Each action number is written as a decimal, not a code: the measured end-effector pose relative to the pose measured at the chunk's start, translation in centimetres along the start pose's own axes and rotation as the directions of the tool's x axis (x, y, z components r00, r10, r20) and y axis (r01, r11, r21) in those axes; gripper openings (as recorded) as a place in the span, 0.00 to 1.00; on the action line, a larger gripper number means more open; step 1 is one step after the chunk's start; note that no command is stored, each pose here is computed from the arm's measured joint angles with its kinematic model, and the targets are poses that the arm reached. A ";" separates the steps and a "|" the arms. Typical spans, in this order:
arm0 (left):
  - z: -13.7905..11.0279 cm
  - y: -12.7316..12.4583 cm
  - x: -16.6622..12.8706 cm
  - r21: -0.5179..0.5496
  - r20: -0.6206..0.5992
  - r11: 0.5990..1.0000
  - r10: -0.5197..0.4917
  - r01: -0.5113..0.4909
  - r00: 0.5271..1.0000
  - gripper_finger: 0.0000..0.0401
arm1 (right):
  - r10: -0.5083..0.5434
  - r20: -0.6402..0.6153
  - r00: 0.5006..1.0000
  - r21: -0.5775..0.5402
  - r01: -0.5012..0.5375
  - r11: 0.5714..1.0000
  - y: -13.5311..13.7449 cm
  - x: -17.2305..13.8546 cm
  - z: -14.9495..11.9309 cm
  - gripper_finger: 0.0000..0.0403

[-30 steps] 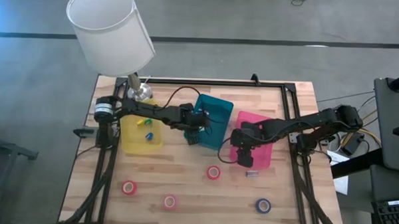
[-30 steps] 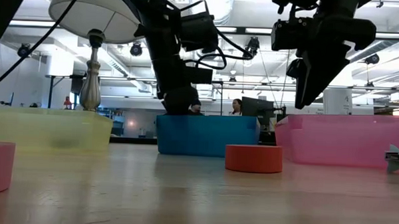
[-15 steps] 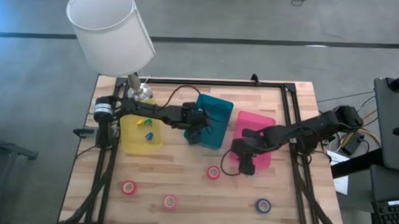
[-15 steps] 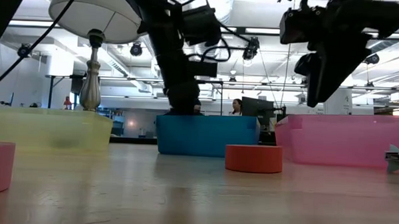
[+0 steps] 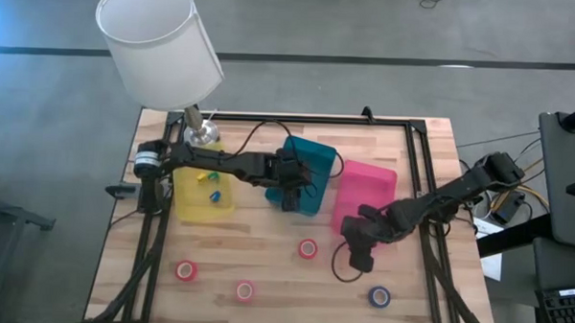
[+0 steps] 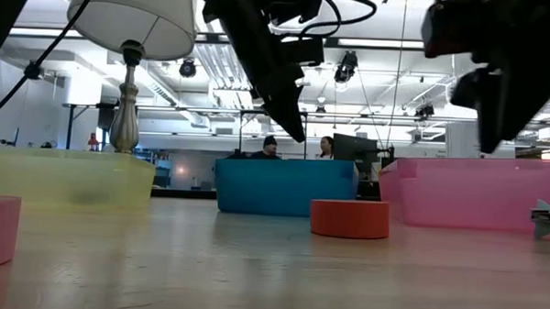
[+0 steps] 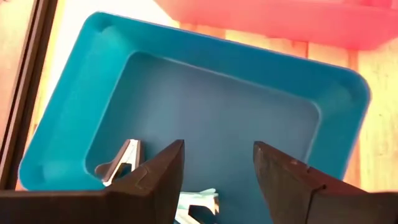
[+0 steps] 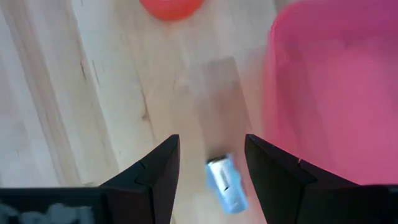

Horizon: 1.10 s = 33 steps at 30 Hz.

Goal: Pick and place Stapler, Stapler remover, tape
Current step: Put the blue staple remover into the blue bin

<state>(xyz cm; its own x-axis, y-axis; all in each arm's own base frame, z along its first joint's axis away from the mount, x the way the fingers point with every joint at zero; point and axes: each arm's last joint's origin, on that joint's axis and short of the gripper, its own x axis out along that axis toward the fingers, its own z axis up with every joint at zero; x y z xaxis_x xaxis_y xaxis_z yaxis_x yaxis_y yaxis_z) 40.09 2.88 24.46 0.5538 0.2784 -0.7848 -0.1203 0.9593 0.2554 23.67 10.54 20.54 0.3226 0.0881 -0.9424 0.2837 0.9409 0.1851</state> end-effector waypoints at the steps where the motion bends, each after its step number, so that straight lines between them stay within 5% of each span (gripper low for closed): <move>1: 0.0 -0.2 0.0 0.003 0.001 1.000 -0.002 0.002 1.000 0.49 | -0.001 -0.005 1.000 0.018 0.001 1.000 0.1 0.1 -0.3 0.44; 19: -0.4 -1.3 0.0 0.047 -0.014 0.999 -0.022 0.023 1.000 0.49 | -0.035 -0.083 0.996 0.317 0.060 0.947 0.5 1.7 -3.8 0.44; 33: -0.4 -1.2 0.0 0.042 -0.010 0.999 -0.021 0.021 1.000 0.49 | -0.134 -0.060 0.989 0.138 0.141 0.980 -0.7 2.2 -4.0 0.44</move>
<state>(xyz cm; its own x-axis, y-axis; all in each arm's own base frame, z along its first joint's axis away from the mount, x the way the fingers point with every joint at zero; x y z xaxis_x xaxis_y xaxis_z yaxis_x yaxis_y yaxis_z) 39.96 1.71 23.90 0.5480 0.2586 -0.7955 -0.0740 0.9623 0.2619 20.54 11.42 17.22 0.2271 -0.0190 -0.9737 0.4481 0.8897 0.0872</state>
